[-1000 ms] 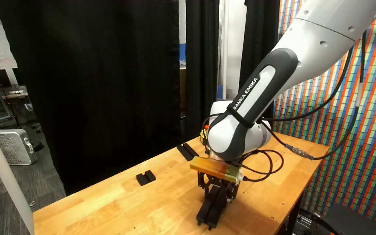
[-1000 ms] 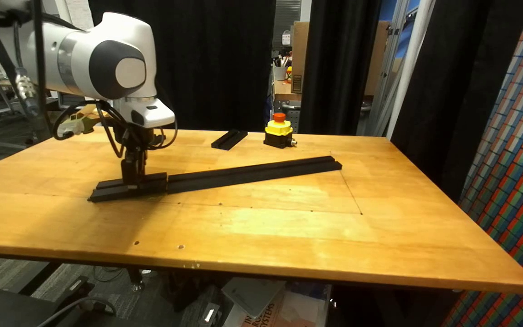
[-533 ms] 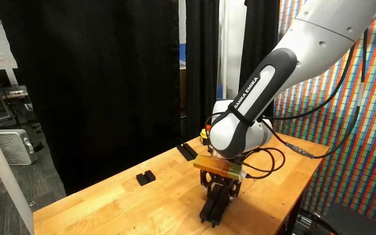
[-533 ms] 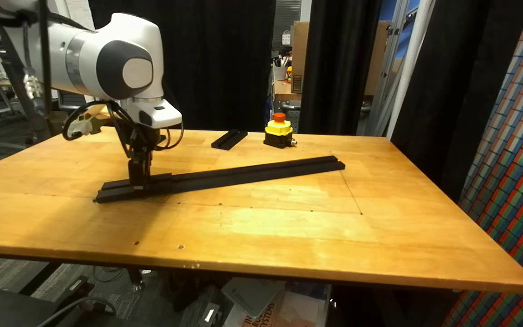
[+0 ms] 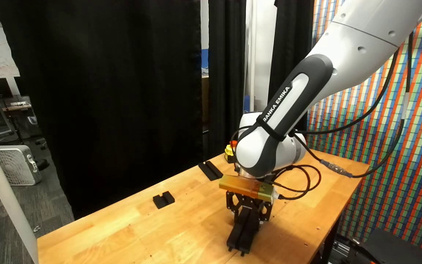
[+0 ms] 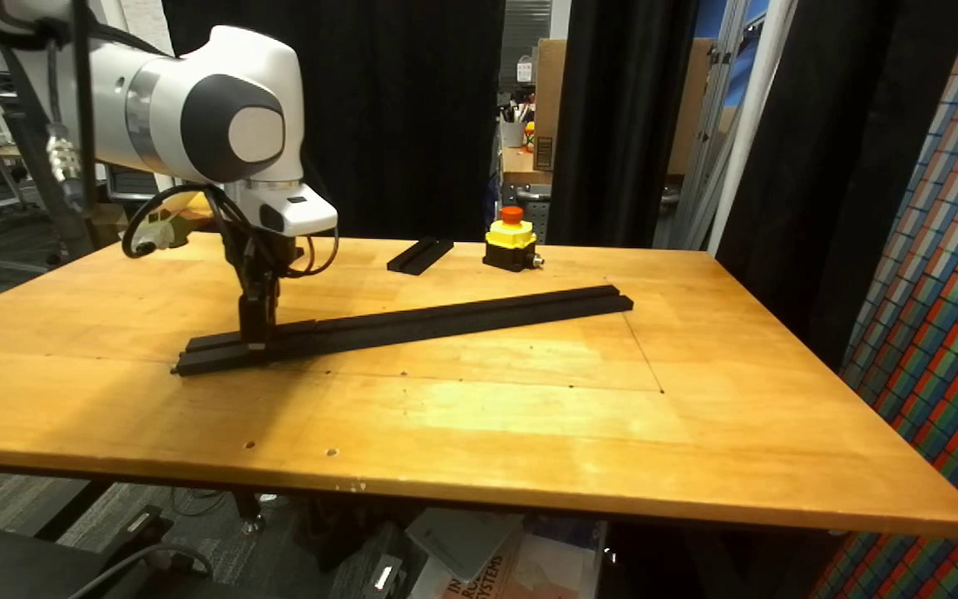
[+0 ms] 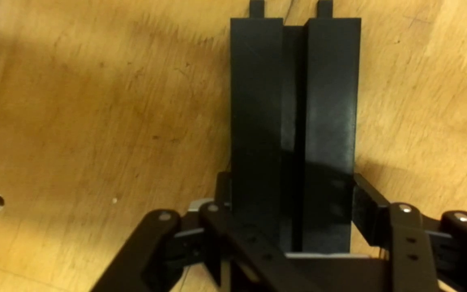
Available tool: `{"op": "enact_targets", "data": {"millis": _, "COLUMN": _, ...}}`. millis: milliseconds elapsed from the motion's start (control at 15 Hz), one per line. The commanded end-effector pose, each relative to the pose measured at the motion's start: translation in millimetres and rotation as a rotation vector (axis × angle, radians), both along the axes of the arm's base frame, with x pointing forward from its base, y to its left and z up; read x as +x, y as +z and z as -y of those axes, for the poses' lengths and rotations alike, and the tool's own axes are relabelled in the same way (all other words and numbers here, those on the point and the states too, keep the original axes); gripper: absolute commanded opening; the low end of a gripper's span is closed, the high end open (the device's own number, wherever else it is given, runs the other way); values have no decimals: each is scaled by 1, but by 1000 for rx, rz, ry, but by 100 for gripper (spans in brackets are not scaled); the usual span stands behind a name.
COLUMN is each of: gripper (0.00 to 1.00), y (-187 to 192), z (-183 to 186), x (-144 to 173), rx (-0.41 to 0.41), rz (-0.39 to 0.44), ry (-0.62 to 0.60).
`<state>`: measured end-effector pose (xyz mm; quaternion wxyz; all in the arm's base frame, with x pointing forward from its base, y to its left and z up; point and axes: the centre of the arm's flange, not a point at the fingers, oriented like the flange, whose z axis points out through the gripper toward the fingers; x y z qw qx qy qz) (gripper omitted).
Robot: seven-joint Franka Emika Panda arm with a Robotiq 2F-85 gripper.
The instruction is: Connect four black pieces together
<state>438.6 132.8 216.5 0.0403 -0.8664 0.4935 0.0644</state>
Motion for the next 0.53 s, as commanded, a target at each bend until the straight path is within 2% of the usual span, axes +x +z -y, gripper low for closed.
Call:
{"op": "enact_targets", "data": {"millis": 0, "gripper": 45, "y": 6, "z": 2, "x": 3, "rx": 9, "rz": -2, "ry": 26}}
{"op": "enact_targets", "data": {"millis": 467, "gripper": 45, "y": 5, "z": -1, "x": 10, "rx": 14, "rz": -6, "ry": 50}}
